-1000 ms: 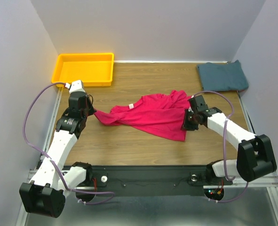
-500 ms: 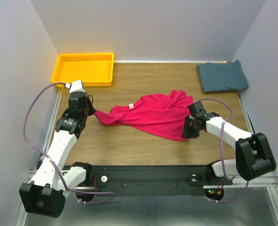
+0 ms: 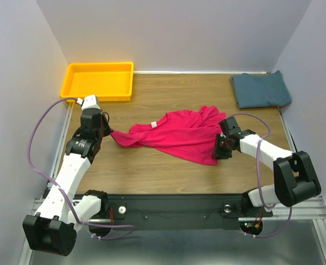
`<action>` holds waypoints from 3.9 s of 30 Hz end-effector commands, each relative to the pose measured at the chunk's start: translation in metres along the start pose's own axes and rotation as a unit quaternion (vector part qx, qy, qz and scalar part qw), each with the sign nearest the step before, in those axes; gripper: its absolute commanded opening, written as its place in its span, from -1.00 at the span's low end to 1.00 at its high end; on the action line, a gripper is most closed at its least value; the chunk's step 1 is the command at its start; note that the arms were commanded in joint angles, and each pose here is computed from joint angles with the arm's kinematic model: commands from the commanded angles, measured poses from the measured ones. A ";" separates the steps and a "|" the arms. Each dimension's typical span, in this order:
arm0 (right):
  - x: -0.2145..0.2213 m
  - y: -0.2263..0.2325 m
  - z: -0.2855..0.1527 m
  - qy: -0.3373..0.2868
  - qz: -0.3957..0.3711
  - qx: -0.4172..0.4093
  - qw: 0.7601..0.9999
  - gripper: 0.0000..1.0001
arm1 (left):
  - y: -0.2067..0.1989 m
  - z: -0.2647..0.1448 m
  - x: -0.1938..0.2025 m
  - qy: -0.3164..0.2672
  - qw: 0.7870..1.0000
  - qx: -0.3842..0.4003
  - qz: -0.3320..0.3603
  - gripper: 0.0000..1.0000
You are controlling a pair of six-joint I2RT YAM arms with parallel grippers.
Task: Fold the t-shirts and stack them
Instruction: Flatten the tshirt out
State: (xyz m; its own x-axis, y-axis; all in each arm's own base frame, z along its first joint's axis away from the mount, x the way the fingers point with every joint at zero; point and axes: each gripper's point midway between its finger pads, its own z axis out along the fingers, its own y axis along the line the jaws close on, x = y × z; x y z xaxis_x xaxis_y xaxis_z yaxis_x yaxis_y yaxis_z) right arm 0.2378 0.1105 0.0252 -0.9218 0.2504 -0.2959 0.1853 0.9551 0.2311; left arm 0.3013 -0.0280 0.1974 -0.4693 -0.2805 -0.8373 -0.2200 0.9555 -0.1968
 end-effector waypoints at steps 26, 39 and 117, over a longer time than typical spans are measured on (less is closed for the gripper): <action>-0.036 0.015 -0.007 -0.057 -0.016 -0.009 0.998 -0.92 | -0.001 -0.007 -0.012 -0.024 1.000 0.006 -0.003 -1.00; -0.119 0.043 -0.099 -0.226 -0.035 -0.036 0.973 -0.99 | -0.002 -0.028 -0.071 -0.086 0.996 -0.015 -0.013 -1.00; -0.322 0.003 -0.073 -0.364 -0.135 0.128 0.913 -0.99 | -0.101 0.147 -0.161 -0.110 0.991 0.059 0.042 -1.00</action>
State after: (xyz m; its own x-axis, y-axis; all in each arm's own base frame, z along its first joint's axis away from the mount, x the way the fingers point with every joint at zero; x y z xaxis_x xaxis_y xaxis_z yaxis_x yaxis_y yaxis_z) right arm 0.4879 0.0244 0.1493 -0.6071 -0.0985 -0.7885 0.1029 0.9742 -0.2010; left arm 0.5173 -0.0597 0.2264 -0.3896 -0.1282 -0.9120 -0.1106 0.9896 -0.0918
